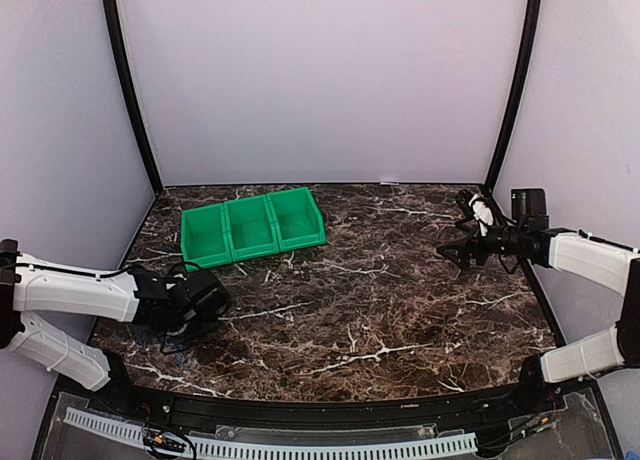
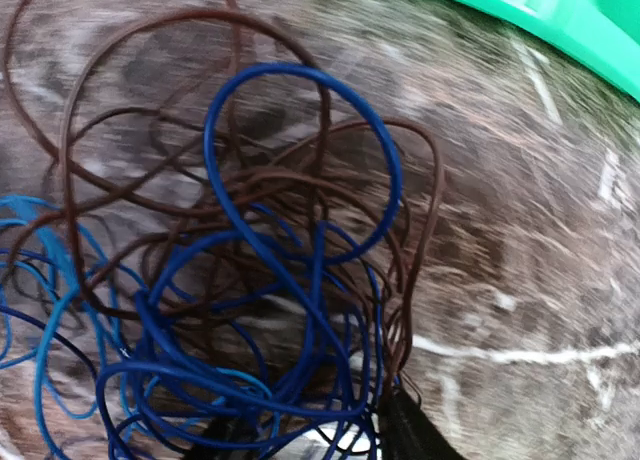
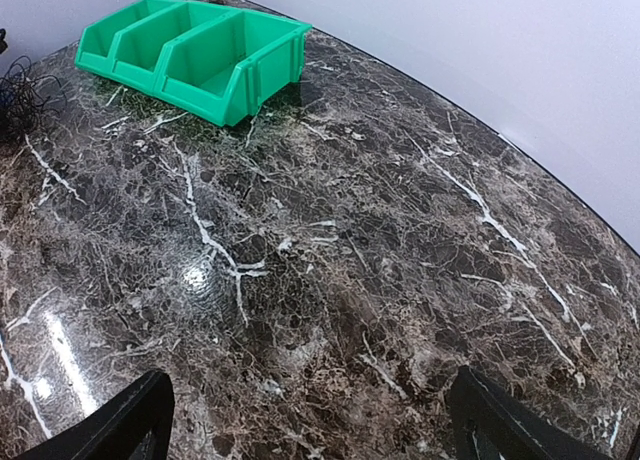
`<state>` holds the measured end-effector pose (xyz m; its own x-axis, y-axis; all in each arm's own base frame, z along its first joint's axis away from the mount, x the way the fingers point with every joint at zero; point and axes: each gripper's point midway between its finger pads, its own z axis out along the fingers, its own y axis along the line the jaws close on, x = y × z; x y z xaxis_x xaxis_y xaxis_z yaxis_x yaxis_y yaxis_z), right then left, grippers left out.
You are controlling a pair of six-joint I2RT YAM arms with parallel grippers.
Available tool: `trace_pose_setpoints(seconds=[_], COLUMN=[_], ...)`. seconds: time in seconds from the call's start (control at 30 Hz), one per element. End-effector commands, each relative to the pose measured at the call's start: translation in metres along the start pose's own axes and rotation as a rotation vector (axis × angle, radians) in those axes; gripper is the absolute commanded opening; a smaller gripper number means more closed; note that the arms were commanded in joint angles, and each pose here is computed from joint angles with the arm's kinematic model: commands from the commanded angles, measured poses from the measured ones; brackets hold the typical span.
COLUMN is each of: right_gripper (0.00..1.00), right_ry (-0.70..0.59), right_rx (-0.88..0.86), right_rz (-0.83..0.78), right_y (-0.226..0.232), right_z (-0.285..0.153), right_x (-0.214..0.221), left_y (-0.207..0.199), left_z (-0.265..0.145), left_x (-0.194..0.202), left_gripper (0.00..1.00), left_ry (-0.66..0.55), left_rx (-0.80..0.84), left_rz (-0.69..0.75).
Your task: Untangle the cables
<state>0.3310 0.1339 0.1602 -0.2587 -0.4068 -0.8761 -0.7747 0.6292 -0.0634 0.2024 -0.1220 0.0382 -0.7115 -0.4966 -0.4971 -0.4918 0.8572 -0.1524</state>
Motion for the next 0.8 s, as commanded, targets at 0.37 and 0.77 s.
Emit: trace_pose_setpoints(seconds=[0.37, 0.77], right_gripper=[0.96, 0.86], right_ry=[0.010, 0.070], right_rx=[-0.007, -0.239], right_rz=[-0.029, -0.118], right_y=[-0.001, 0.057], right_z=[0.008, 0.022], right_x=[-0.005, -0.031], left_y=[-0.227, -0.226], left_z=[-0.075, -0.119], left_x=[0.107, 0.082], left_gripper=[0.27, 0.75], left_ry=[0.056, -0.014], left_rx=[0.668, 0.641], left_rz=[0.588, 0.685])
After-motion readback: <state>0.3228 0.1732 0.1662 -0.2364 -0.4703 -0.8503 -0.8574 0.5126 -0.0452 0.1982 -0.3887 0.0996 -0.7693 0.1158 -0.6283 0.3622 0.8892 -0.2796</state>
